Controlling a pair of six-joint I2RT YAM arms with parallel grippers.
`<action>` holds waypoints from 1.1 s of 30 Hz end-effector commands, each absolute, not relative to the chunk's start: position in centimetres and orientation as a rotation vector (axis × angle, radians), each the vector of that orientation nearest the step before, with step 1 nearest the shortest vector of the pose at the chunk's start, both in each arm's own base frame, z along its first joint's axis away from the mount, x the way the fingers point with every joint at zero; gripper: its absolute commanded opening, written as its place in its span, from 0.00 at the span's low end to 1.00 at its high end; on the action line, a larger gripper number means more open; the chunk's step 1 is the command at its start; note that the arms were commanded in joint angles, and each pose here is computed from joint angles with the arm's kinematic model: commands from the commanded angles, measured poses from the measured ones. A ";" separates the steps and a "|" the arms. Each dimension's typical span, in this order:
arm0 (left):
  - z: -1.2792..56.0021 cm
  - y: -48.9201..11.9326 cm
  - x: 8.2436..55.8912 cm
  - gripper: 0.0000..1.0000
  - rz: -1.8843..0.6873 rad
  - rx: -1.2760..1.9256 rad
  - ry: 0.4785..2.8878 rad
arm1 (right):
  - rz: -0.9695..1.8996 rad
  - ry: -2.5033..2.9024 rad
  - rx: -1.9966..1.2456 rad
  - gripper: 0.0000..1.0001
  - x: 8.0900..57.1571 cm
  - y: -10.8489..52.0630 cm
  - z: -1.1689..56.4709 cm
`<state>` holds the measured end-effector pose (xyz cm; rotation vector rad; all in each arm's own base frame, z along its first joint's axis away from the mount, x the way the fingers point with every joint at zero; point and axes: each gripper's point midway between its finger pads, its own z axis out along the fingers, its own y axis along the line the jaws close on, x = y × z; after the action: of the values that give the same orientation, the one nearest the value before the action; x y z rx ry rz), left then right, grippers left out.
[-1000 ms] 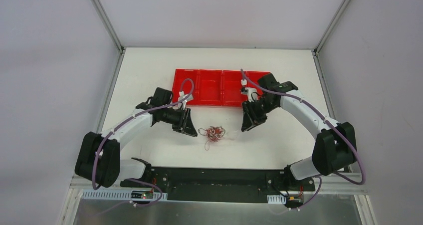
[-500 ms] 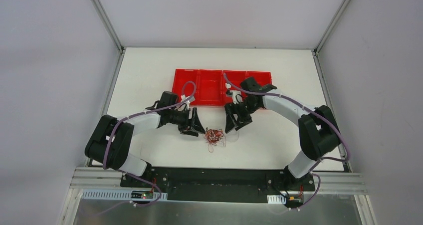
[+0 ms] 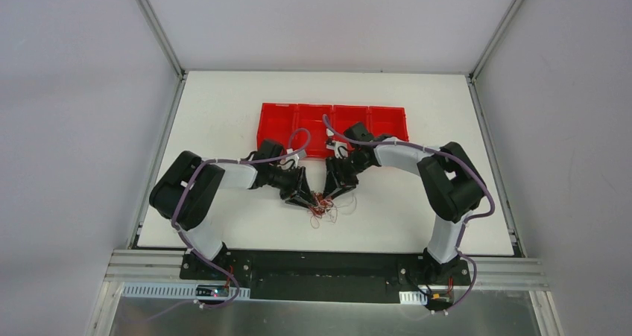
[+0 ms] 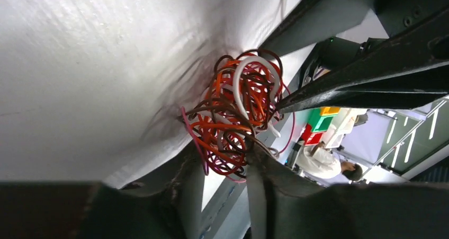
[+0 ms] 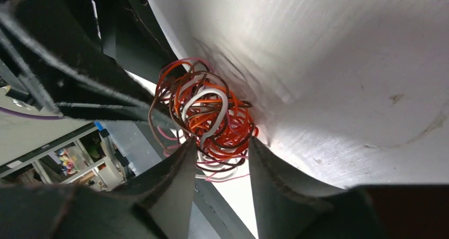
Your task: Untangle the cables
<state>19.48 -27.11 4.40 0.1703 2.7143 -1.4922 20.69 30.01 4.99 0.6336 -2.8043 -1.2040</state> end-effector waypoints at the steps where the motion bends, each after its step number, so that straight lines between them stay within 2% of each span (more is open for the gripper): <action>1: 5.3 -28.1 20.2 0.19 -1.554 0.174 2.663 | -1.249 -2.794 0.593 0.37 20.5 30.6 5.1; 3: 6.1 -28.1 20.4 0.01 -1.561 0.177 2.630 | -1.241 -2.821 0.607 0.25 20.5 30.3 5.2; 5: 7.0 -27.9 20.7 0.00 -1.551 0.183 2.590 | -1.221 -2.856 0.633 0.00 20.5 29.8 5.5; 15: 11.6 -23.3 18.6 0.00 -1.367 0.322 2.475 | -0.912 -3.251 0.559 0.00 24.3 20.9 8.9; 21: 12.9 -20.1 17.5 0.00 -1.275 0.442 2.426 | -0.848 -3.297 0.528 0.00 23.3 15.8 10.6; 25: 12.6 -19.0 17.4 0.00 -1.176 0.565 2.423 | -0.831 -3.292 0.594 0.00 22.1 14.6 11.4; 27: 12.9 -19.4 17.5 0.00 -1.204 0.631 2.392 | -0.901 -3.219 0.658 0.00 21.0 15.2 11.9; 28: 12.8 -19.6 17.6 0.00 -1.214 0.647 2.393 | -0.945 -3.182 0.647 0.02 20.8 15.7 12.1; 31: 12.2 -20.1 18.2 0.00 -1.255 0.637 2.442 | -1.095 -3.108 0.626 0.47 20.8 18.3 12.8; 32: 11.9 -20.3 18.3 0.00 -1.281 0.624 2.466 | -1.113 -3.112 0.633 0.58 21.2 19.1 12.8; 33: 11.3 -20.4 18.3 0.00 -1.301 0.602 2.503 | -1.124 -3.118 0.643 0.65 21.5 20.0 12.8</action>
<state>18.32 -19.82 11.69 0.5458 2.4712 -1.2229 21.23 16.69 11.18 0.5756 -3.1760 -0.9664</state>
